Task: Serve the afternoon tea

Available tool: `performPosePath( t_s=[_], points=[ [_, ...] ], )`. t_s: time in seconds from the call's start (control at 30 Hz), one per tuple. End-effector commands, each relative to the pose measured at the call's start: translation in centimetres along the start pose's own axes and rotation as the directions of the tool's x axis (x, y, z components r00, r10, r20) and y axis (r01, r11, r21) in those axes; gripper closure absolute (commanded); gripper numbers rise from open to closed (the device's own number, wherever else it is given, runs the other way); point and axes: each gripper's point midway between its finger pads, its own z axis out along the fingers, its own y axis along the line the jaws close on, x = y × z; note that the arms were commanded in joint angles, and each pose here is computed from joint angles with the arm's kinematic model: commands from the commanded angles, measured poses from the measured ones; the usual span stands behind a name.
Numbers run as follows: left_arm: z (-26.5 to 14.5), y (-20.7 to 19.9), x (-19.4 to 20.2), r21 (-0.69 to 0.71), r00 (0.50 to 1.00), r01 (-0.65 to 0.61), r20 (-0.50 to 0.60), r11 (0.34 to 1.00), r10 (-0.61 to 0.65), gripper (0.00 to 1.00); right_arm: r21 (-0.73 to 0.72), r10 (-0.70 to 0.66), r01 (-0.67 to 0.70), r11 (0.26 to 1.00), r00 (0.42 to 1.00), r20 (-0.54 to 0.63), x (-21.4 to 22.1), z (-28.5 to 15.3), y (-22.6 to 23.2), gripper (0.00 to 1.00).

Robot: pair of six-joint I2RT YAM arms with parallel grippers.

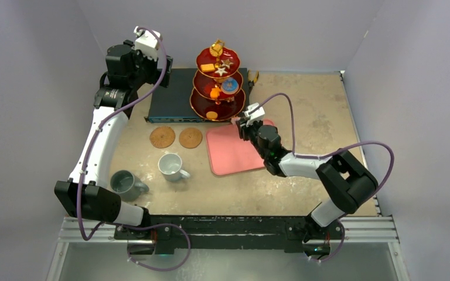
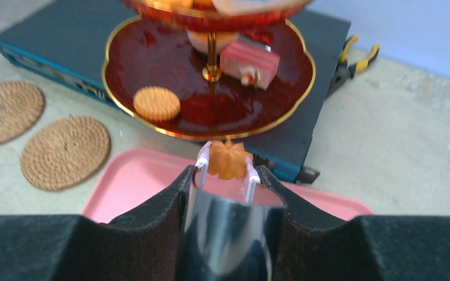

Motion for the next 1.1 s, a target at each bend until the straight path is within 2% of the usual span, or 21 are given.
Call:
performPosePath(
  t_s=[0.0,0.13,0.57,0.8,1.07],
  points=[
    [-0.8,0.5,-2.4,-0.010,0.998,0.003,0.065,1.000,-0.003,0.01,-0.023,-0.004,0.007,1.000,0.992,0.128,-6.0,0.6,0.3,0.69],
    [-0.9,0.6,-2.4,-0.013,0.998,0.002,0.067,1.000,-0.001,0.01,-0.028,-0.008,0.013,1.000,0.988,0.155,-7.6,1.9,0.7,0.68],
    [-0.9,0.7,-2.2,-0.021,0.998,-0.006,0.062,1.000,0.007,0.01,-0.051,0.024,-0.016,0.999,0.986,0.164,-8.0,4.5,1.3,0.66],
    [-0.8,0.8,-2.2,-0.024,0.998,-0.006,0.063,1.000,0.008,0.01,-0.032,0.019,-0.014,0.999,0.988,0.155,-7.6,4.6,1.0,0.46],
    [-0.9,0.7,-2.5,-0.019,0.998,-0.004,0.067,1.000,0.005,0.01,0.013,0.005,-0.008,1.000,0.987,0.159,-8.4,2.6,-0.4,0.45]
  ],
)
